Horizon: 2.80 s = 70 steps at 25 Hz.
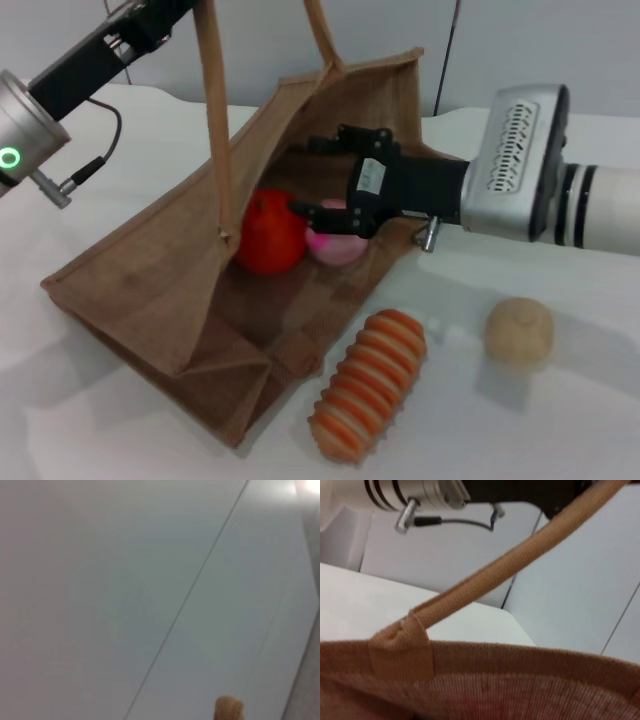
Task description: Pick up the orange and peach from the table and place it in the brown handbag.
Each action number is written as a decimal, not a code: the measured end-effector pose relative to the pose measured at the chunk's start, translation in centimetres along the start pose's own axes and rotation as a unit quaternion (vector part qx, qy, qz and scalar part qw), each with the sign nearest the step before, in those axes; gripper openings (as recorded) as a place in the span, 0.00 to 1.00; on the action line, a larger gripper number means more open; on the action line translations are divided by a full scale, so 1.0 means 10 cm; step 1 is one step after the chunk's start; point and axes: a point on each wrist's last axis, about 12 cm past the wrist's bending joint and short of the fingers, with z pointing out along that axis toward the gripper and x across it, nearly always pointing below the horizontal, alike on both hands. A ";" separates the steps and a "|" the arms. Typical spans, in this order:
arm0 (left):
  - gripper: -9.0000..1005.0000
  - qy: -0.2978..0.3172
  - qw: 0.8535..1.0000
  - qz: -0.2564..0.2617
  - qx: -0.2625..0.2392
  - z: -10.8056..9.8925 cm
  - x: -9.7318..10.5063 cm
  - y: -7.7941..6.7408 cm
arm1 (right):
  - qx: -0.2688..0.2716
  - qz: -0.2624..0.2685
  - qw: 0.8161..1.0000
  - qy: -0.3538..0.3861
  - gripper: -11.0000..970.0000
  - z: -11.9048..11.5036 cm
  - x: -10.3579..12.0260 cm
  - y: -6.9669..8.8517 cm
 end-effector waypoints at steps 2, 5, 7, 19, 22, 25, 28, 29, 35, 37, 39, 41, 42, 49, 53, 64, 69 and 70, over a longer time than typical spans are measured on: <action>0.22 -0.001 1.000 0.000 -0.012 -0.03 0.00 0.02 | 0.004 0.005 1.000 -0.007 0.79 -0.07 0.04 0.00; 0.22 0.000 0.999 0.003 -0.032 -0.06 0.01 0.06 | 0.029 0.021 0.999 -0.028 0.80 -0.27 0.13 -0.01; 0.23 0.002 0.999 0.003 -0.047 -0.05 0.03 0.09 | 0.056 0.036 0.997 -0.042 0.80 -0.47 0.23 -0.01; 0.23 0.044 0.992 0.031 -0.111 -0.01 0.20 0.24 | 0.189 0.082 0.975 -0.078 0.80 -1.15 0.53 0.01; 0.23 0.064 0.990 0.049 -0.116 0.05 0.26 0.25 | 0.191 0.083 0.975 -0.076 0.80 -1.16 0.54 0.01; 0.24 0.078 0.987 0.064 -0.125 0.09 0.34 0.27 | 0.192 0.085 0.975 -0.075 0.80 -1.15 0.54 0.01; 0.24 0.087 0.984 0.092 -0.126 0.13 0.40 0.27 | 0.196 0.086 0.974 -0.076 0.80 -1.16 0.54 0.01; 0.24 0.089 0.983 0.099 -0.126 0.14 0.42 0.27 | 0.198 0.086 0.973 -0.078 0.80 -1.16 0.53 0.00; 0.42 0.082 0.979 0.132 -0.133 0.15 0.49 0.26 | 0.210 0.091 0.970 -0.086 0.79 -1.17 0.52 -0.02; 0.47 0.074 0.978 0.139 -0.139 0.14 0.51 0.26 | 0.226 0.097 0.965 -0.089 0.79 -1.20 0.54 -0.03; 0.50 0.068 0.977 0.151 -0.137 0.14 0.54 0.24 | 0.250 0.105 0.958 -0.094 0.79 -1.26 0.56 -0.03; 0.52 0.059 0.975 0.162 -0.138 0.15 0.56 0.22 | 0.278 0.115 0.948 -0.101 0.79 -1.33 0.59 -0.04; 0.53 0.053 0.974 0.167 -0.141 0.15 0.57 0.22 | 0.290 0.119 0.944 -0.104 0.79 -1.36 0.60 -0.05; 0.59 -0.017 0.958 0.202 -0.202 0.01 0.64 0.19 | 0.372 0.137 0.908 -0.139 0.79 -1.59 0.66 0.01; 0.59 -0.046 0.941 0.224 -0.248 -0.09 0.67 0.19 | 0.403 0.129 0.896 -0.135 0.79 -1.65 0.70 0.03; 0.59 -0.075 0.922 0.214 -0.313 -0.27 0.68 0.23 | 0.475 0.076 0.869 -0.113 0.79 -1.65 0.74 0.16; 0.59 -0.078 0.916 0.226 -0.322 -0.31 0.68 0.23 | 0.473 0.076 0.871 -0.111 0.79 -1.65 0.74 0.15; 0.59 -0.078 0.914 0.231 -0.325 -0.32 0.68 0.23 | 0.473 0.076 0.871 -0.111 0.79 -1.64 0.74 0.15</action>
